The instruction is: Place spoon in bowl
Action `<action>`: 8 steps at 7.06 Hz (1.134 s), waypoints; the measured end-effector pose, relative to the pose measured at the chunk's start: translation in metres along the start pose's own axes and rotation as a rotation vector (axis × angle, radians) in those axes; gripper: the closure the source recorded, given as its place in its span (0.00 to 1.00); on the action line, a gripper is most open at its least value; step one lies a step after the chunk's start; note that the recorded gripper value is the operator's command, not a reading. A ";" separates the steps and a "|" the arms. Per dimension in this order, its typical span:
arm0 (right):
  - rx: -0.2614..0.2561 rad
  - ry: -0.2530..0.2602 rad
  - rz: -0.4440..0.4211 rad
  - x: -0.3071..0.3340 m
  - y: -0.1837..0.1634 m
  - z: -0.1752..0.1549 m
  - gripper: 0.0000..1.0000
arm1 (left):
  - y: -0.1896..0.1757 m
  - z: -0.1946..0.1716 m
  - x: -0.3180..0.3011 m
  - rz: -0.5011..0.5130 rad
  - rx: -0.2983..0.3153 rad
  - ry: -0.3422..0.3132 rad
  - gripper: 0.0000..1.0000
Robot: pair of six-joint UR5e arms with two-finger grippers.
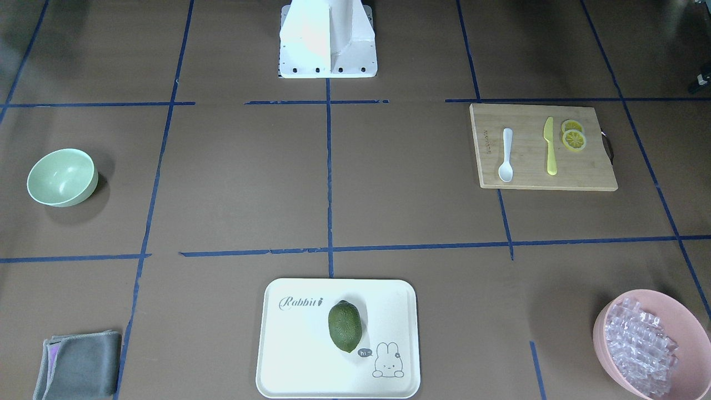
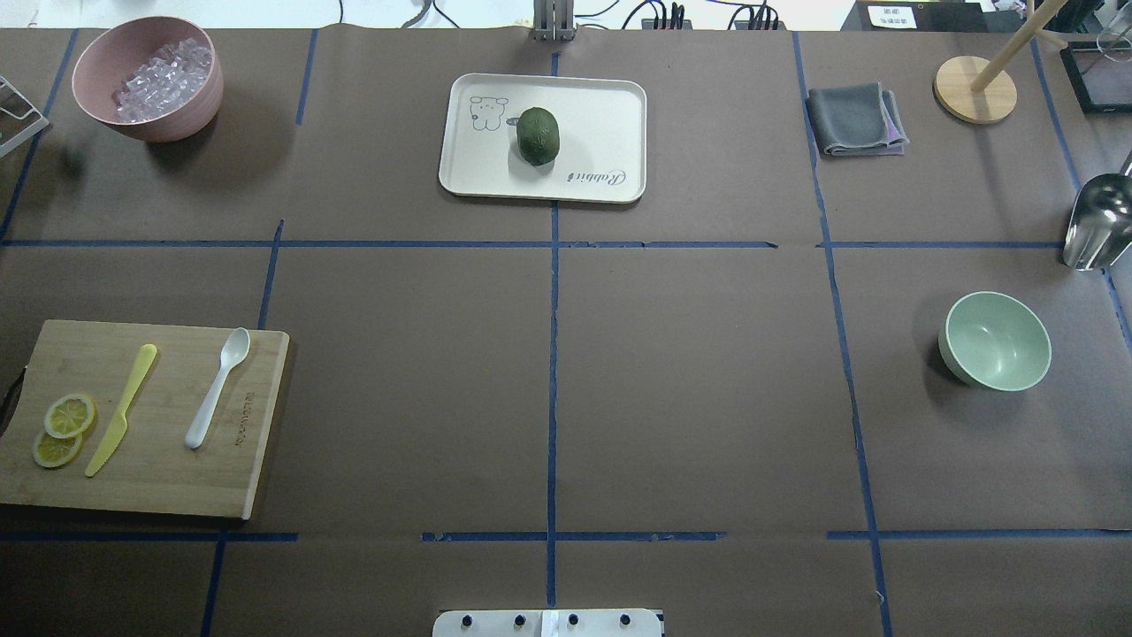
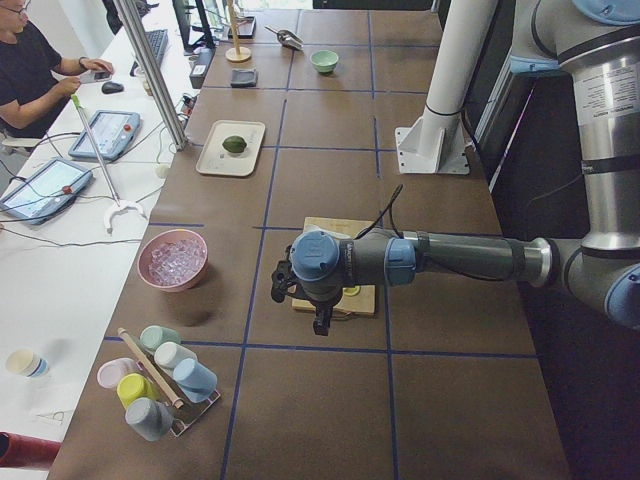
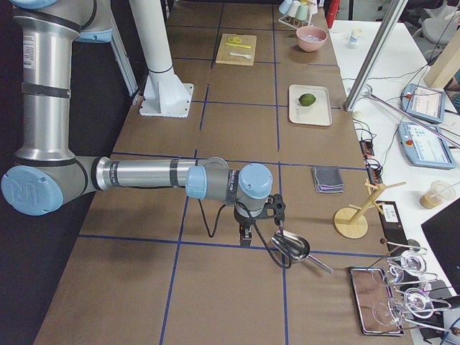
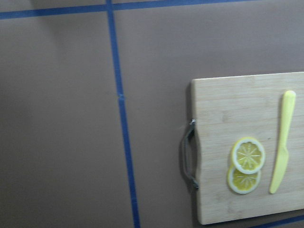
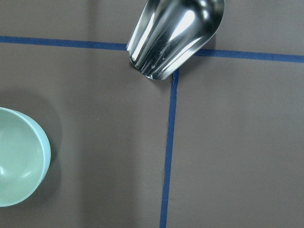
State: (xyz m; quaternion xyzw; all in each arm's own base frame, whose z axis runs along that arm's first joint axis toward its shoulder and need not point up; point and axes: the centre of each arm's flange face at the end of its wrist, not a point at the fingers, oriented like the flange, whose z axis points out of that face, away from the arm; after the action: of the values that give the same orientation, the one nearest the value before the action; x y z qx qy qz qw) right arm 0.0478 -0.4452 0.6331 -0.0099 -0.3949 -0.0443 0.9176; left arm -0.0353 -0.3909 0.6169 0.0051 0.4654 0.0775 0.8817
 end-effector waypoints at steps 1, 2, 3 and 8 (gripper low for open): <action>0.003 -0.025 -0.005 -0.015 -0.005 0.006 0.01 | -0.001 0.001 0.002 0.005 -0.001 0.004 0.00; 0.020 -0.052 0.013 -0.038 -0.012 0.017 0.01 | -0.002 0.002 0.003 0.009 -0.003 0.005 0.00; 0.043 -0.068 0.044 -0.068 -0.020 0.032 0.01 | -0.002 0.003 0.004 0.011 -0.004 0.006 0.00; 0.032 -0.017 0.034 -0.163 -0.017 0.144 0.16 | -0.003 0.004 0.006 0.014 -0.006 0.007 0.00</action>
State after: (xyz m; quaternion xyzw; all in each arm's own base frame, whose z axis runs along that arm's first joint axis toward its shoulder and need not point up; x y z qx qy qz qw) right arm -0.1695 -0.4422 0.6133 -0.0021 -0.4033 -0.0222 0.9148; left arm -0.0287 -0.3928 0.6143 0.0054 0.4681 0.0853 0.8795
